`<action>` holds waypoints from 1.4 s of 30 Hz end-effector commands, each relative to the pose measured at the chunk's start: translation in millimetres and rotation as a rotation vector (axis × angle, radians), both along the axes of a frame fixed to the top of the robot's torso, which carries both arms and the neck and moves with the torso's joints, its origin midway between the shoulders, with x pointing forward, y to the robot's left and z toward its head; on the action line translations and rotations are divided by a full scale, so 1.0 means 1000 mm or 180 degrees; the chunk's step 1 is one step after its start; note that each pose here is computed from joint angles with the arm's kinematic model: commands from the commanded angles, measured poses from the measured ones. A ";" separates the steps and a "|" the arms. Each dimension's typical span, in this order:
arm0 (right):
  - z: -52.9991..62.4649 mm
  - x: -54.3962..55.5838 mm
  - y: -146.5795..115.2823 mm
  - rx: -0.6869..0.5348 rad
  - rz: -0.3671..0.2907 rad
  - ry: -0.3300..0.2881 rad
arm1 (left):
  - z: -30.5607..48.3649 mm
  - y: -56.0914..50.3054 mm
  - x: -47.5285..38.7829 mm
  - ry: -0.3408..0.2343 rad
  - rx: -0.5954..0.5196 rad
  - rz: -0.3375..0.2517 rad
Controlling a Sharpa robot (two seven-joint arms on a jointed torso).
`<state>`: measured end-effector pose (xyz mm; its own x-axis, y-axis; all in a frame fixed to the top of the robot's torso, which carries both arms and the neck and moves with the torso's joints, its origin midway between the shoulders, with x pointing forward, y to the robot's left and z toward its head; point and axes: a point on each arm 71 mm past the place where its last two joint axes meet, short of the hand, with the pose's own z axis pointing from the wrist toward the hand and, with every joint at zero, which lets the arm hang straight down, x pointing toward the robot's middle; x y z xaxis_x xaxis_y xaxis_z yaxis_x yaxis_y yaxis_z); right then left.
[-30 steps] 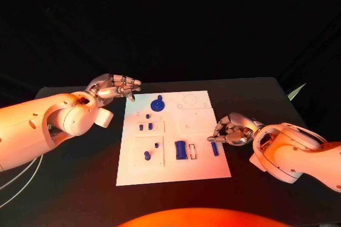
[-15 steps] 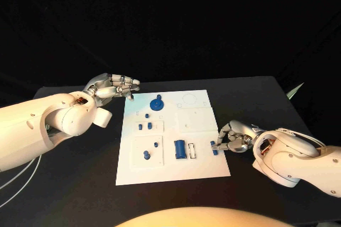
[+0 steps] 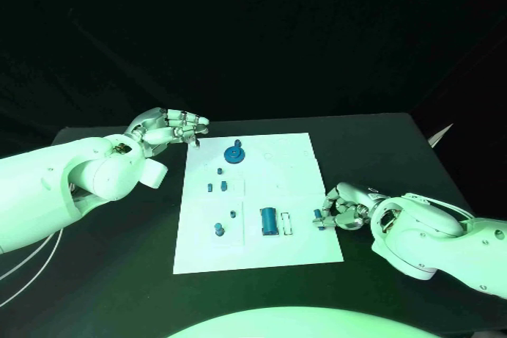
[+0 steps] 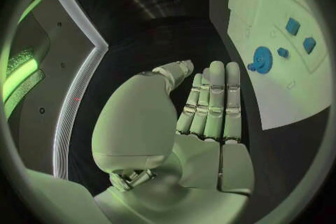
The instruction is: Assemble the parts on the task board
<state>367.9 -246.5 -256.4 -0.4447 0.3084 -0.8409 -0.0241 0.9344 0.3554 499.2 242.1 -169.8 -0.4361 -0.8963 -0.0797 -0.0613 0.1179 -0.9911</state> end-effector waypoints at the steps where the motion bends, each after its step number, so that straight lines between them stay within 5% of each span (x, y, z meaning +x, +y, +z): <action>1: -0.005 -0.002 0.003 -0.0109 0.0072 0.0040 | 0.0009 -0.002 -0.0008 0.0002 -0.0037 -0.0054; 13: -0.017 0.003 0.003 -0.0304 0.0126 0.0156 | 0.0010 -0.001 -0.0010 0.0001 -0.0037 -0.0052; 25: -0.017 0.004 0.009 -0.0474 0.0200 0.0050 | 0.0010 -0.001 -0.0012 0.0003 -0.0035 -0.0048; 35: -0.008 -0.003 0.014 -0.0049 0.0022 0.0053 | 0.0010 -0.001 -0.0012 0.0004 -0.0034 -0.0047; 42: 0.000 -0.008 0.026 0.0444 -0.0079 0.0247 | 0.0010 -0.002 -0.0012 0.0005 -0.0034 -0.0051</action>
